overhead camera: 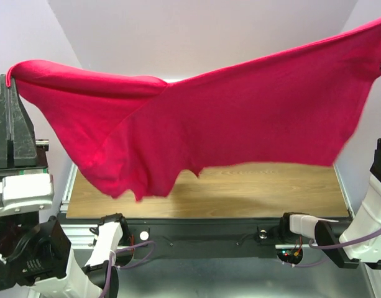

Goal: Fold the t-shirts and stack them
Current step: Flatten the tshirt out

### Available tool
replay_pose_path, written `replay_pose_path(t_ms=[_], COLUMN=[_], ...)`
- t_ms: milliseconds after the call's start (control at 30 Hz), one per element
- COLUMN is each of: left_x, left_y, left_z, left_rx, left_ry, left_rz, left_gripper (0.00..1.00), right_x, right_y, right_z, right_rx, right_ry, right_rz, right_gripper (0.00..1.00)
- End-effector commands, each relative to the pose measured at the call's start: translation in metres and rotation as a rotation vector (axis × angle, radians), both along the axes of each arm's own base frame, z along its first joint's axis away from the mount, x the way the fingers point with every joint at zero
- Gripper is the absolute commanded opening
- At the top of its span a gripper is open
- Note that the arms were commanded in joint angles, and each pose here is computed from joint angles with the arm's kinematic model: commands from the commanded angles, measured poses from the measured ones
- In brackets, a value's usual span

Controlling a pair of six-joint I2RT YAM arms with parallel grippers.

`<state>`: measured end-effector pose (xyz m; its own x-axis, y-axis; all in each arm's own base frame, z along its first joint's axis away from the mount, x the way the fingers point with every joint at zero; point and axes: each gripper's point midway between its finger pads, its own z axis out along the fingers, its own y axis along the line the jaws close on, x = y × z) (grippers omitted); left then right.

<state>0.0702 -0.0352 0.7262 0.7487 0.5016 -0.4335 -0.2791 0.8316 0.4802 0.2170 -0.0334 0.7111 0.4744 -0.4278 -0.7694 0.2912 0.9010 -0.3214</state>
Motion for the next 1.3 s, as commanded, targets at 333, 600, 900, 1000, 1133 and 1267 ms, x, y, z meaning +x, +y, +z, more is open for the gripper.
replay_pose_path(t_ms=[333, 600, 900, 1000, 1133, 1267], left_x=[0.172, 0.237, 0.317, 0.348, 0.392, 0.429], left_y=[0.017, 0.042, 0.083, 0.098, 0.112, 0.117], left_z=[-0.183, -0.379, -0.491, -0.514, -0.518, -0.538], left_rx=[-0.026, -0.103, -0.207, -0.250, -0.273, -0.278], left_ry=[0.665, 1.055, 1.320, 1.374, 1.397, 1.444], left_rz=[-0.082, -0.036, 0.098, 0.145, 0.168, 0.149], left_gripper=[0.00, 0.00, 0.00, 0.00, 0.00, 0.00], right_x=[0.157, 0.242, 0.327, 0.358, 0.391, 0.422], right_y=[0.020, 0.066, 0.106, 0.108, 0.115, 0.118], right_z=[-0.146, -0.340, -0.440, -0.455, -0.476, -0.495], right_rx=[-0.063, -0.060, -0.037, -0.029, -0.031, -0.027], right_ry=[0.406, 0.829, 0.989, 0.999, 1.010, 1.008], right_rz=[0.155, 0.333, 0.380, 0.374, 0.379, 0.368], right_gripper=[0.01, 0.01, 0.01, 0.01, 0.01, 0.01])
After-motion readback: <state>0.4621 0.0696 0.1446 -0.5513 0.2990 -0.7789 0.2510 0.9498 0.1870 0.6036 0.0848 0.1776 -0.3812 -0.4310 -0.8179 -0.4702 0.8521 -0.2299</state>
